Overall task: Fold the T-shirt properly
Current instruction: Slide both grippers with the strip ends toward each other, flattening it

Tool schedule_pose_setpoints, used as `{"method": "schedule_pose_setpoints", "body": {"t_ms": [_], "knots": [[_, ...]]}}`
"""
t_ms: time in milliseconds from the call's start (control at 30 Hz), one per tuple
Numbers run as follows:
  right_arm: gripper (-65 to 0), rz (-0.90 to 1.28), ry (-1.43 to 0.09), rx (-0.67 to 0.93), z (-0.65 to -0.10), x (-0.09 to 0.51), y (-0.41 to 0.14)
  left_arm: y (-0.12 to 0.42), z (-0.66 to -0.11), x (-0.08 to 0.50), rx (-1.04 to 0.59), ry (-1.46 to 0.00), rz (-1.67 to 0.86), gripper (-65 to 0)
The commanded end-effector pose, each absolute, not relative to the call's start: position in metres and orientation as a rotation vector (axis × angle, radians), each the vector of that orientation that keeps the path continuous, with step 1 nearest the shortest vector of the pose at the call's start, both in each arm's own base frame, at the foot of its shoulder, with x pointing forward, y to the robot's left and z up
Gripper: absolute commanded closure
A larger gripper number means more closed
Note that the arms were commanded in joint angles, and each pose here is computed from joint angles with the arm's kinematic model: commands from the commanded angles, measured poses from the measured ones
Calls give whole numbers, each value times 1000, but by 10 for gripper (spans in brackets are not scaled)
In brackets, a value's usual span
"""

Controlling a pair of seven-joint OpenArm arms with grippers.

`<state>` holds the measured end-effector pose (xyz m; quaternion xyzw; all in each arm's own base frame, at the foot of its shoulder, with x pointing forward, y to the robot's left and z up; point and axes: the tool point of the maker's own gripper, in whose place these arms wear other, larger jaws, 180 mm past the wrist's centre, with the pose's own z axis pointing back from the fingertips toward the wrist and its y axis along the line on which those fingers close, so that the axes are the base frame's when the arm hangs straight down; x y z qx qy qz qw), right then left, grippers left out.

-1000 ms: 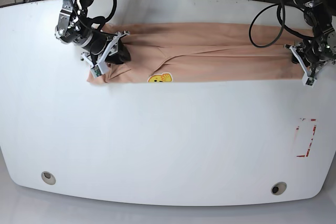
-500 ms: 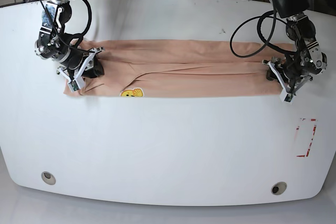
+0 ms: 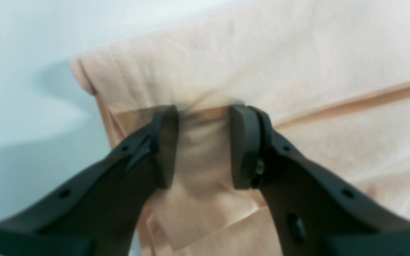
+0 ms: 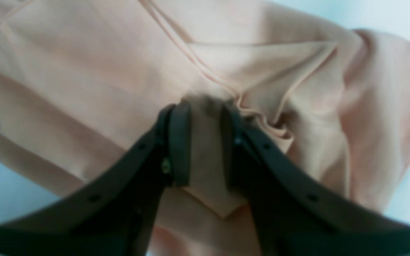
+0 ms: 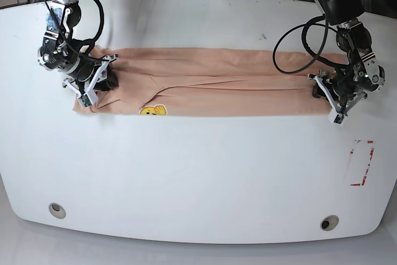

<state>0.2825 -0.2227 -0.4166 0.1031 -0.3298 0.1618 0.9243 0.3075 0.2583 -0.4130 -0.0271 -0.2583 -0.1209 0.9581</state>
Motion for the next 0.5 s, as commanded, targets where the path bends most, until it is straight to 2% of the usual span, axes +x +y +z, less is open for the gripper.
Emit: {"method": "schedule_pose_setpoints", "body": {"t_ms": [0,467], "knots": [[-144,357,-695,138,-398,291,-234,270,-398,314,5,-531,-260,-221],[-144,467,-772,57,-339,308,-207,295,-345,328,118,-610,-226,-221]]}}
